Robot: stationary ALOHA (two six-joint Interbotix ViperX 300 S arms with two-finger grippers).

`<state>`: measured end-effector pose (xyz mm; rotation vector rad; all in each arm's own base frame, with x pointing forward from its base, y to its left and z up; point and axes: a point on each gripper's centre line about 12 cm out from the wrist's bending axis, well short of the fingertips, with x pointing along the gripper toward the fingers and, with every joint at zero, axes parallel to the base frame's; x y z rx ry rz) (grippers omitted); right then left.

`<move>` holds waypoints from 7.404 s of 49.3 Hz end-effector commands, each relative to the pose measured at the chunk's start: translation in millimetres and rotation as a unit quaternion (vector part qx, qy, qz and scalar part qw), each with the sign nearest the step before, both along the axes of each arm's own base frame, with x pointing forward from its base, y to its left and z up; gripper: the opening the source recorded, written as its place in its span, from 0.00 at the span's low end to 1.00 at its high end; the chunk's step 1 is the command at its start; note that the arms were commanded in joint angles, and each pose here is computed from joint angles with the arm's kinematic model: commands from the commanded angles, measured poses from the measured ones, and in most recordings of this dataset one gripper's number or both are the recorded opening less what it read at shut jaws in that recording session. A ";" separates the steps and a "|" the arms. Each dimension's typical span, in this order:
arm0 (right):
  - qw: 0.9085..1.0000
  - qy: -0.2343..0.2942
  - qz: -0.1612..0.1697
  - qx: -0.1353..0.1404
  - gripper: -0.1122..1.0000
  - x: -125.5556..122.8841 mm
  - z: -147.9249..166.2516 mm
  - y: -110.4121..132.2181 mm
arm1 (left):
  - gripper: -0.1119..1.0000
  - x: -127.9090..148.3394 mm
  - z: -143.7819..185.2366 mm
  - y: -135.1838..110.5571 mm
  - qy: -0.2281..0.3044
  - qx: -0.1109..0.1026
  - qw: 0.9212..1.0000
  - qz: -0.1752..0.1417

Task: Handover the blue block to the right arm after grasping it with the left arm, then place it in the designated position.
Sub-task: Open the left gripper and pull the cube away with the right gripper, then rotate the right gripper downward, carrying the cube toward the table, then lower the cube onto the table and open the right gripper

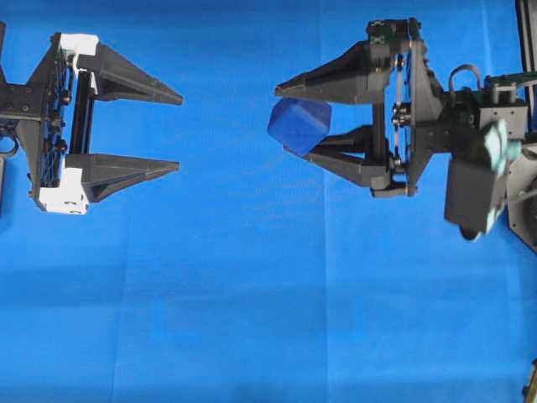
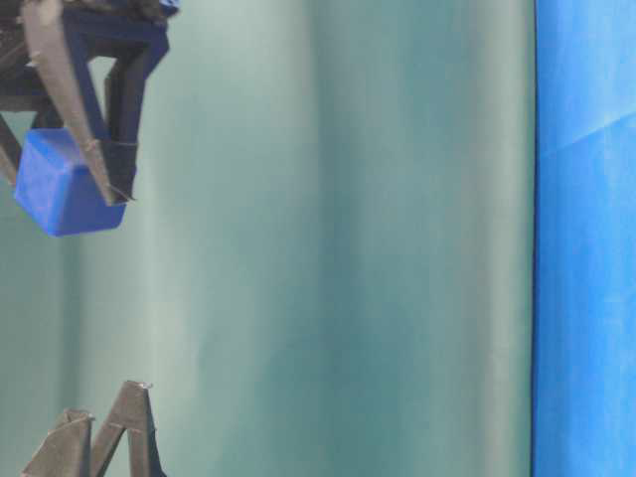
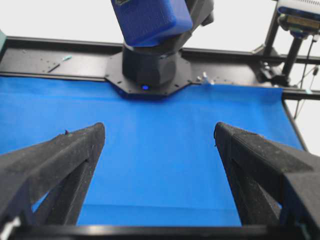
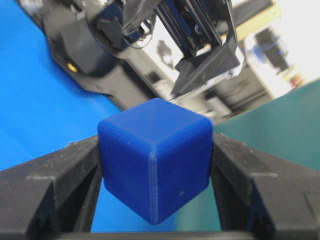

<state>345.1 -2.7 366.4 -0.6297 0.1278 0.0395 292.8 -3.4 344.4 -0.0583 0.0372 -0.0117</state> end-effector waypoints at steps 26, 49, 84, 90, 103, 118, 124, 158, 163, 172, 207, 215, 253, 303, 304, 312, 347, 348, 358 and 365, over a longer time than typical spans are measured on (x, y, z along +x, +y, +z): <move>0.946 0.002 -0.069 0.316 0.59 -13.3 12.8 -5.1 | 0.94 -3.9 13.1 -0.4 -0.021 0.001 1.000 -0.001; 0.946 0.005 -0.073 0.314 0.59 -13.6 11.7 -5.7 | 0.94 -3.9 13.1 -0.4 -0.021 0.001 1.000 -0.001; 0.945 0.012 -0.080 0.317 0.59 -14.0 9.7 -6.4 | 0.94 -3.9 13.8 -0.4 -0.021 0.001 1.000 -0.001; 0.945 0.013 -0.080 0.318 0.59 -14.0 9.6 -5.5 | 0.94 -3.9 13.8 -0.4 -0.021 0.001 1.000 -0.001; 0.944 0.017 -0.082 0.320 0.59 -14.2 8.5 -4.6 | 0.94 -3.9 13.8 -0.4 -0.021 0.001 1.000 -0.001; 0.931 0.084 -0.125 0.331 0.59 -12.7 -11.0 2.2 | 0.94 -3.9 13.8 -0.4 -0.021 0.001 1.000 -0.001; 0.921 0.113 -0.148 0.341 0.59 -13.4 -18.5 2.6 | 0.94 -3.9 13.8 -0.4 -0.021 0.001 1.000 -0.001; 0.916 0.134 -0.158 0.342 0.59 -15.2 -23.4 6.3 | 0.94 -3.9 13.9 1.4 -0.022 0.001 1.000 0.002; 0.916 0.135 -0.159 0.342 0.59 -15.3 -23.5 6.2 | 0.94 -3.8 13.8 1.4 -0.021 0.001 1.000 0.002; 0.916 0.134 -0.158 0.342 0.59 -15.2 -22.9 6.2 | 0.94 -3.9 13.9 1.4 -0.022 0.001 1.000 0.002; 0.906 0.209 -0.161 0.332 0.59 48.7 -114.5 10.4 | 0.94 -3.5 13.5 1.4 -0.021 0.001 1.000 0.002; 0.902 0.214 -0.158 0.340 0.59 67.4 -143.8 3.0 | 0.94 -3.9 13.1 1.4 -0.021 0.001 1.000 0.002; 0.882 0.241 -0.160 0.373 0.59 104.8 -239.3 -14.6 | 0.94 -4.0 12.5 1.4 -0.020 0.002 1.000 0.002; 0.877 0.239 -0.162 0.383 0.71 107.5 -247.4 -16.6 | 0.94 -4.1 11.9 1.4 -0.019 0.001 1.000 0.002; 0.877 0.239 -0.162 0.384 0.76 107.6 -247.3 -16.5 | 0.94 -4.1 11.9 1.4 -0.019 0.001 1.000 0.002; 0.877 0.239 -0.163 0.384 0.84 107.5 -247.4 -16.6 | 0.94 -4.1 11.7 1.4 -0.018 0.001 1.000 0.002; 0.884 0.217 -0.169 0.378 0.81 96.7 -195.2 -15.5 | 0.94 -4.1 11.7 1.4 -0.018 0.001 1.000 0.002; 0.884 0.217 -0.171 0.378 0.81 95.4 -191.5 -15.3 | 0.94 -4.1 11.9 1.4 -0.019 0.001 1.000 0.002; 0.889 0.200 -0.176 0.371 0.81 79.5 -146.9 -12.9 | 0.94 -4.1 11.9 1.4 -0.019 0.001 1.000 0.002; 0.892 0.186 -0.181 0.369 0.81 65.8 -117.5 -14.3 | 0.94 -3.6 12.1 1.4 -0.019 0.001 1.000 0.002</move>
